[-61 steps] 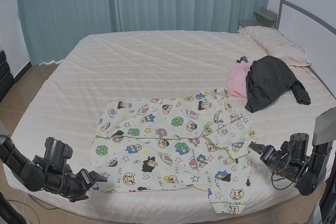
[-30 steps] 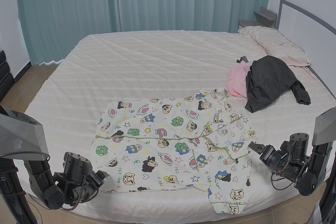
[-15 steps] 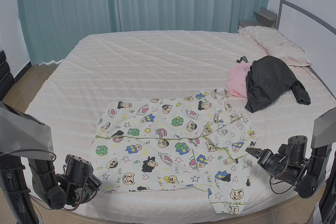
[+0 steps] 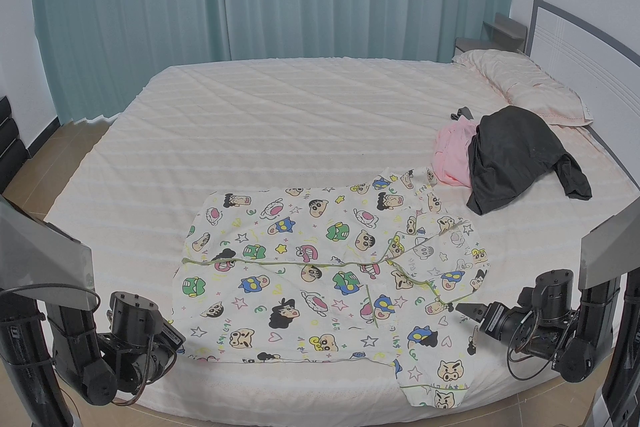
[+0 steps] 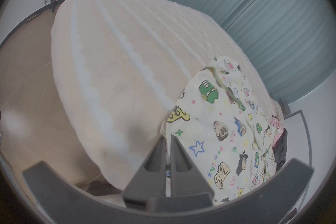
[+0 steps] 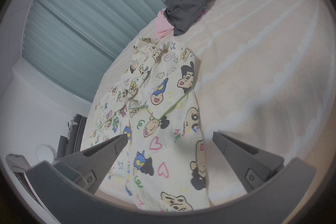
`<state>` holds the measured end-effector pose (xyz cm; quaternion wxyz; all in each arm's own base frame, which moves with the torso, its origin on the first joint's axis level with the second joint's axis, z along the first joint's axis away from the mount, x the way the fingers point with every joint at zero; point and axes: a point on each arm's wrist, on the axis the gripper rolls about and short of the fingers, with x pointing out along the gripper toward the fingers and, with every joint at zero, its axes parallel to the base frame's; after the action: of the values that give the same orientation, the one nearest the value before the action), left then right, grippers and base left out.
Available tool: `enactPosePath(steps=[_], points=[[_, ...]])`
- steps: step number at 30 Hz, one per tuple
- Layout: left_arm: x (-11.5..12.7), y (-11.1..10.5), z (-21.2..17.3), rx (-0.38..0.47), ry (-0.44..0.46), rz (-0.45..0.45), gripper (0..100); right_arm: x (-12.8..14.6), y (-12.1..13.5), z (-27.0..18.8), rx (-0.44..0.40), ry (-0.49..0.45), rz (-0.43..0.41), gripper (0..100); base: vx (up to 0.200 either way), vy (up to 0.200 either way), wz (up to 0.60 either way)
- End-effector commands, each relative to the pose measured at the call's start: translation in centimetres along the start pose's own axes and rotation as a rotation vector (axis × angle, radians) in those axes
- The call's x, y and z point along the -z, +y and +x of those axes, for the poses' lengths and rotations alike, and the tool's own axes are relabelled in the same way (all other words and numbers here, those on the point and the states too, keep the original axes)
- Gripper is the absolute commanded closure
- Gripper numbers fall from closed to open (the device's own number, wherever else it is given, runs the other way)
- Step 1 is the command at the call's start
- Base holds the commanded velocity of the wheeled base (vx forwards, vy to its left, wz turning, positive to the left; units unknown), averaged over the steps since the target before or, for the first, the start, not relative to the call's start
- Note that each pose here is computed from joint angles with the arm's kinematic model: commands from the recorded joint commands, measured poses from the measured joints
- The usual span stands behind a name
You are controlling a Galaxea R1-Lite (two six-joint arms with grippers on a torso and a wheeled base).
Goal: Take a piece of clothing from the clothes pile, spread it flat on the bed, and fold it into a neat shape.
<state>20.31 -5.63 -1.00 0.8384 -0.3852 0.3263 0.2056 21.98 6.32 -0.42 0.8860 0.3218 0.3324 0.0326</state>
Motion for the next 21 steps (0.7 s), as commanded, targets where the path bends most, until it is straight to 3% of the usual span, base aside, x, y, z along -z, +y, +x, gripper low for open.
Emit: enactPosePath(steps=[1,12,13,17,21], points=[[-0.8,0.6,-0.3,-0.004,-0.031,-0.003,100,0.7,-0.6,1.6,0.017,0.045,-0.028,0,0.0,0.0,0.0],[-1.7,0.8,0.0,0.001,-0.048,-0.013,100,1.0,-0.2,3.9,-0.043,0.087,-0.088,0,0.0,0.0,0.0],[-1.7,0.8,0.0,0.002,-0.047,-0.013,100,1.0,-0.1,4.3,-0.048,0.084,-0.1,100,0.0,0.0,0.0],[-1.6,0.8,0.0,0.009,-0.037,-0.012,100,1.0,-0.2,5.5,-0.038,0.096,-0.122,100,0.0,0.0,0.0],[-1.6,0.7,0.0,0.017,-0.031,-0.008,100,-1.0,0.2,6.4,-0.065,0.004,-0.111,100,0.0,0.0,0.0]])
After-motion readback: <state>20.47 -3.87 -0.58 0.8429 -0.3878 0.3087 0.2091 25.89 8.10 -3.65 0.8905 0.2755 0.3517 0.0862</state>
